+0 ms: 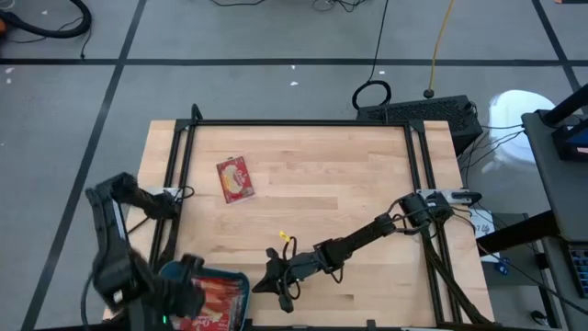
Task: Sort popcorn bags into baskets
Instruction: Put the popcorn sachet into the bin
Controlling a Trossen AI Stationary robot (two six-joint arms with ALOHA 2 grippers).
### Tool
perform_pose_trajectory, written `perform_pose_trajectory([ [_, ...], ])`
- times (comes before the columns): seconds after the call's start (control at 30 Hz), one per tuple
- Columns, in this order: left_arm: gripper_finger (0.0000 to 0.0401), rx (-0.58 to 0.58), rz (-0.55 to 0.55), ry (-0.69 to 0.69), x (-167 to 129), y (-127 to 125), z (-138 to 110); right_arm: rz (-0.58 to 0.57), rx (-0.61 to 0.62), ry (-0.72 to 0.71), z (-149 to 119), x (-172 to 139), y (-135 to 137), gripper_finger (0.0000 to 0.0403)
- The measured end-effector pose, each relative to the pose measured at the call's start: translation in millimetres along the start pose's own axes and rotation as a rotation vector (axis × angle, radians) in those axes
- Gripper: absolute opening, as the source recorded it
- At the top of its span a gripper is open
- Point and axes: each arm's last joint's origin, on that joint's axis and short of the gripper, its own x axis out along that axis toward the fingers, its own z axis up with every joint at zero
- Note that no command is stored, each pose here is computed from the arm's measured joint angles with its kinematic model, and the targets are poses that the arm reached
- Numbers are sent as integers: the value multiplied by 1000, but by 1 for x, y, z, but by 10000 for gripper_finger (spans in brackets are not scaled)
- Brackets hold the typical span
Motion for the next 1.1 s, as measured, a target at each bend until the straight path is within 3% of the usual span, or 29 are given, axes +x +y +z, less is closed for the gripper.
perform_pose_trajectory([
  [0.2,21,26,122,32,35,-27,-5,73,70,40,-1,0,2,2],
  [0.47,21,19,219,119,74,-46,-12,79,149,50,-2,0,2,2],
  [0.67,21,44,314,154,82,-50,-21,74,195,51,-1,0,1,2],
  [0.83,35,23,289,126,83,-54,-21,73,215,52,-2,0,1,2],
  [1.1,102,31,202,63,82,-70,-24,72,227,52,-2,0,1,2],
])
